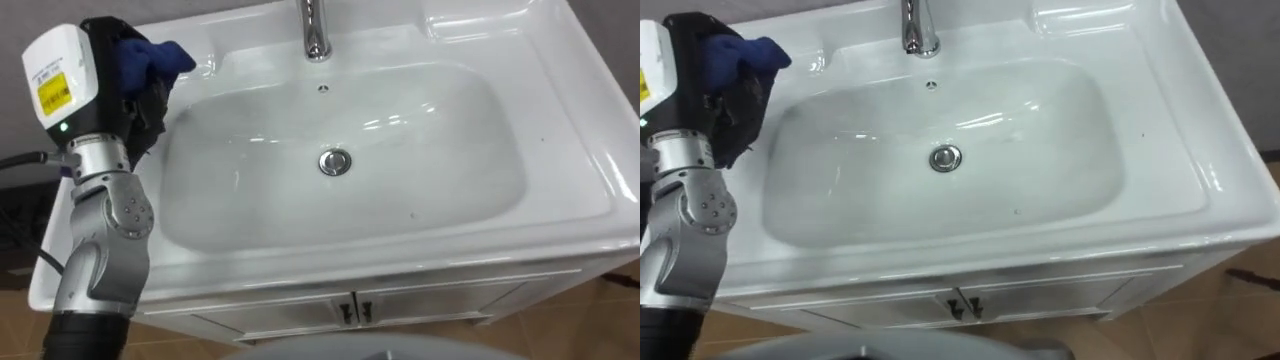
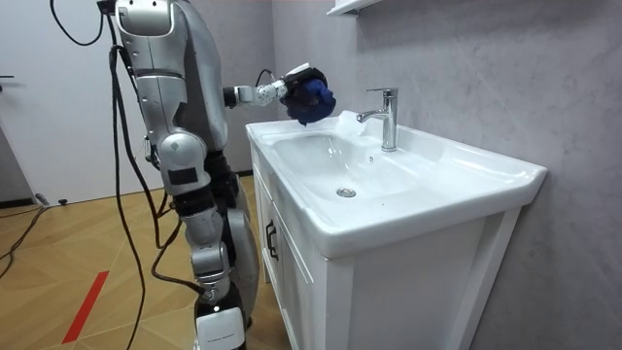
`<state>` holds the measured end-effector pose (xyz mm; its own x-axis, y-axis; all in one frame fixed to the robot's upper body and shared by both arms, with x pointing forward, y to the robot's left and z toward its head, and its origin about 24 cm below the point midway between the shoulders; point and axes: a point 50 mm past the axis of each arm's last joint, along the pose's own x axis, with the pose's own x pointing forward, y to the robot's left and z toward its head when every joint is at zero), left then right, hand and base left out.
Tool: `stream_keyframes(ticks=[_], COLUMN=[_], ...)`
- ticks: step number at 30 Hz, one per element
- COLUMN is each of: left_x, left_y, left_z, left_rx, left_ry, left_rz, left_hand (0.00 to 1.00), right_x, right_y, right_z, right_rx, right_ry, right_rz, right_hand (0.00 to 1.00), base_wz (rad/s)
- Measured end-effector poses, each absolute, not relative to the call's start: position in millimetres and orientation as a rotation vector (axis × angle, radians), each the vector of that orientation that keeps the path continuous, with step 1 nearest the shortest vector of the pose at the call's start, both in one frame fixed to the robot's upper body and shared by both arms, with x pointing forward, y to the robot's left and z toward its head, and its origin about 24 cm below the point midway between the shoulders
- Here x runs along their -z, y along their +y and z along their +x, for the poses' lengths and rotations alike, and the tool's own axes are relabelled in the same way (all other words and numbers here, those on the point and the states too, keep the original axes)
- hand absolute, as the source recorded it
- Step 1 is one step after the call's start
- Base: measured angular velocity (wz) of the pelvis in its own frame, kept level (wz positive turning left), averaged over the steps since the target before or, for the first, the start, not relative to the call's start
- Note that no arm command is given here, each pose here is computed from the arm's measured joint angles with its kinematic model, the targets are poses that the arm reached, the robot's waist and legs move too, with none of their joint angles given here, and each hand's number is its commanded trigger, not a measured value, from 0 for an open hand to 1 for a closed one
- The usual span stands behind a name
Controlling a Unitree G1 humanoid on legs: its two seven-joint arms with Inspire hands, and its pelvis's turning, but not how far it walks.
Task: Wipe basin
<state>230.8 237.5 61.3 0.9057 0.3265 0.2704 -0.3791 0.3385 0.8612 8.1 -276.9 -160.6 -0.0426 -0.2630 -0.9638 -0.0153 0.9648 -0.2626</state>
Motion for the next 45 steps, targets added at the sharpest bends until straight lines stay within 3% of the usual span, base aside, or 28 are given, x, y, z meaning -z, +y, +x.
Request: stream_keyframes(ticks=[45], left_x=[-26], left_y=[281], left_z=[199], left_rx=[-0.558], left_ry=[0.197], left_rz=[1.268], left_hand=[0.99], right_x=[160], right_y=[-279], right_z=[2], right_rx=[0.218], right_ry=[1.618], right_rz=[-0.234], right_hand=[0.00], base_wz=[0.00])
